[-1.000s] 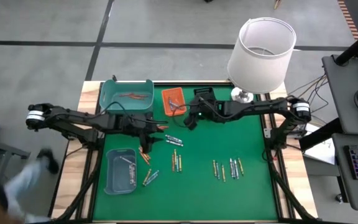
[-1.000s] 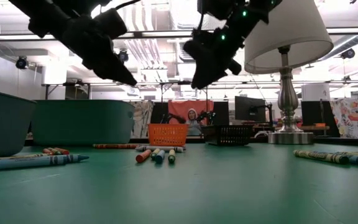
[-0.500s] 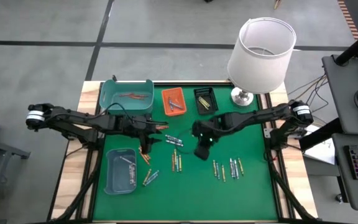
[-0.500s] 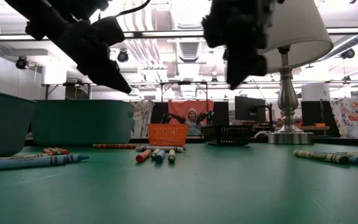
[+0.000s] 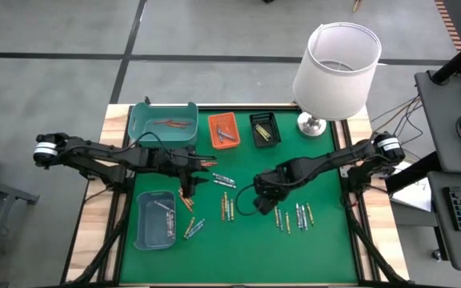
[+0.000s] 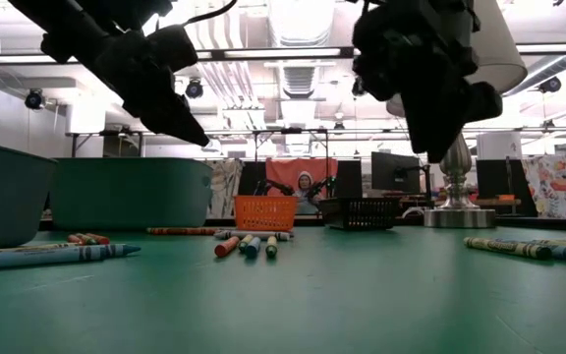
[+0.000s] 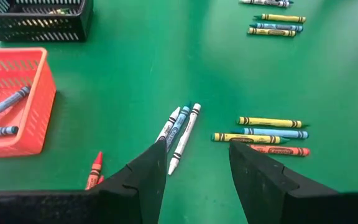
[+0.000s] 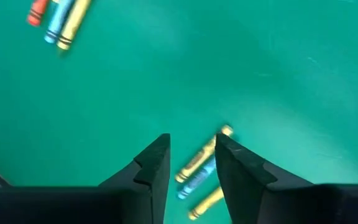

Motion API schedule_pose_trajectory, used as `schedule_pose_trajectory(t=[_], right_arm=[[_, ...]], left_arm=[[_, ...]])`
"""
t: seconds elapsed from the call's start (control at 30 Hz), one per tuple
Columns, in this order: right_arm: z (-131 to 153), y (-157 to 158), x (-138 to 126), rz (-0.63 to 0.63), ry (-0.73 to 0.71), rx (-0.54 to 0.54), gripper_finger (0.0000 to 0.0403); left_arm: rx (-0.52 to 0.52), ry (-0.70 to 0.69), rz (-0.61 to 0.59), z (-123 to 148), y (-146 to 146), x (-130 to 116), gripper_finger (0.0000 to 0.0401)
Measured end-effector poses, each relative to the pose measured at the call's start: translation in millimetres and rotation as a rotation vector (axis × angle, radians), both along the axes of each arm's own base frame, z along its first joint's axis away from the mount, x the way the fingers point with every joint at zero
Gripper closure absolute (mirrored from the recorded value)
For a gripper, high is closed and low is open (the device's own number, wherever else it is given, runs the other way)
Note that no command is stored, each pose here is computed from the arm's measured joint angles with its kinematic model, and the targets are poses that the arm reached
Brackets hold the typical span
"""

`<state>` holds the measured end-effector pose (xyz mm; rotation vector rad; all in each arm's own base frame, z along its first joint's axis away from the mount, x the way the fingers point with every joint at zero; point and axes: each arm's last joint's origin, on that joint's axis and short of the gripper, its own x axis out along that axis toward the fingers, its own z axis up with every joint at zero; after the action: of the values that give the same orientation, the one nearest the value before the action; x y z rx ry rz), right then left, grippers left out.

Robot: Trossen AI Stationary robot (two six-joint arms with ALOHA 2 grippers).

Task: Sort crayons
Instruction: Put the green crayon into the black bin

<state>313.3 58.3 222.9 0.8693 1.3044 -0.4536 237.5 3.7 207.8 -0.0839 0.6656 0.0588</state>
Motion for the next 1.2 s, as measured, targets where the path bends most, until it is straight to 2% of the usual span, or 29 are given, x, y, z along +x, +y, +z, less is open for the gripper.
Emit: schedule_pose_trajectory(t=[0.33,0.47,0.6,0.7,0.87,1.0,1.2], right_arm=[[-1,4,12,-0.128,-0.061,0.063,0.0266],[-10,9,26,-0.112,-0.061,0.108,0.0266],[-15,12,33,-0.079,0.033,0.145,0.0266],[-12,13,29,-0.08,0.151,0.125,0.0266],[-2,16,20,-0.122,0.296,0.002,0.0266],[-8,18,22,-0.124,0.319,-0.022,0.0266],[-30,20,29,-0.044,0.366,-0.046,0.0266]], left_arm=[[0.153,0.001,-0.12,0,0,0,0.0244],[0.191,-0.022,-0.144,2,0,2,0.0244],[0.196,-0.025,-0.147,3,0,2,0.0244],[0.198,-0.023,-0.148,3,0,2,0.0244],[0.211,-0.028,-0.157,3,0,2,0.0244],[0.212,-0.034,-0.156,3,0,3,0.0244],[0.194,-0.037,-0.142,4,0,3,0.0244]])
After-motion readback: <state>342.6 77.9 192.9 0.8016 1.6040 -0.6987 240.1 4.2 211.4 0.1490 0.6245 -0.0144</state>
